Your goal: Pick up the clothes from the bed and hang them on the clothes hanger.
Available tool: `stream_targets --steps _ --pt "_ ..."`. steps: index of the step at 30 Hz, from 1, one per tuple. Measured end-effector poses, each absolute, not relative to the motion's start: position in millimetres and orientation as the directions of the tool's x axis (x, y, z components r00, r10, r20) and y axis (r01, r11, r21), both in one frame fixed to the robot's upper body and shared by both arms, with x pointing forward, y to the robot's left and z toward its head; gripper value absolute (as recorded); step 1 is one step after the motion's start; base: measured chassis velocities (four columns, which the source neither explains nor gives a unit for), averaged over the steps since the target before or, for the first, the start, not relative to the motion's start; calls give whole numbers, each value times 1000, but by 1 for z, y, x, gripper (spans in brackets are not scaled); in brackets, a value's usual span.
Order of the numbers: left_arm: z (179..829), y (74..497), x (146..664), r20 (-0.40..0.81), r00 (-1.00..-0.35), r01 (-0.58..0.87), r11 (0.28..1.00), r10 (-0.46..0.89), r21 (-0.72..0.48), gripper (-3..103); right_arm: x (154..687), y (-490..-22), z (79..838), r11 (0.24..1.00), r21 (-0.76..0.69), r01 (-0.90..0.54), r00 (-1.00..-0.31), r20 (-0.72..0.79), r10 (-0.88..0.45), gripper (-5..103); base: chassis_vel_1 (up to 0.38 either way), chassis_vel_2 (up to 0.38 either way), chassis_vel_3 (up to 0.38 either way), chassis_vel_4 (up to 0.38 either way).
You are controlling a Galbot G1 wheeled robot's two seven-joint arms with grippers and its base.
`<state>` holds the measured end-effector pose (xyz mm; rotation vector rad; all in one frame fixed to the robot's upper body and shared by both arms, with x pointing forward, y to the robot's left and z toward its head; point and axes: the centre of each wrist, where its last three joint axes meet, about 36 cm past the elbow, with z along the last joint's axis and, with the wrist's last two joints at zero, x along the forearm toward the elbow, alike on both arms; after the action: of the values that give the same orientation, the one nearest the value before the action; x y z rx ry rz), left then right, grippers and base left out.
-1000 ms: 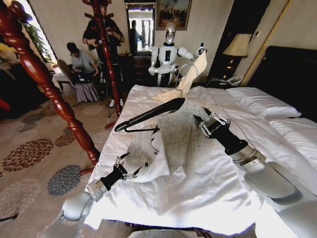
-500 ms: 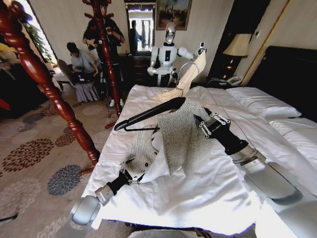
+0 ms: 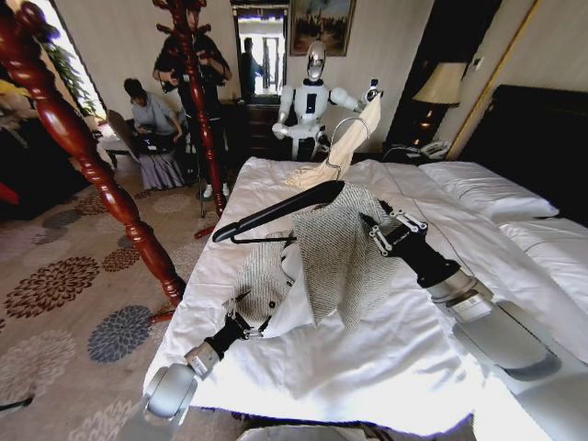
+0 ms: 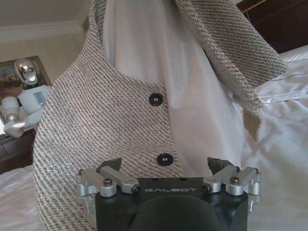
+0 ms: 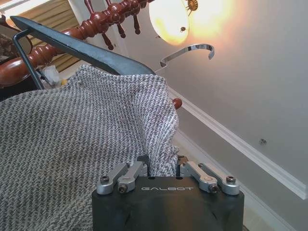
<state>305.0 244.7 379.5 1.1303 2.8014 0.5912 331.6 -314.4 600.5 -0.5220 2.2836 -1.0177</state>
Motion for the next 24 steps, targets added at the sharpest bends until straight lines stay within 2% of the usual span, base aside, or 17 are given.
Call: stream_targets --steps 10,16,24 --pt "366 230 300 95 -796 580 710 597 400 100 329 -312 599 642 -757 -122 -754 -350 -556 24 0 0 0 0" --pt "372 246 306 81 -841 512 739 534 437 100 328 -312 600 645 -754 -124 -751 -353 -558 24 0 0 0 0" --pt "386 267 313 42 -870 458 773 492 440 100 329 -311 598 646 -751 -133 -751 -350 -561 24 0 0 0 0"
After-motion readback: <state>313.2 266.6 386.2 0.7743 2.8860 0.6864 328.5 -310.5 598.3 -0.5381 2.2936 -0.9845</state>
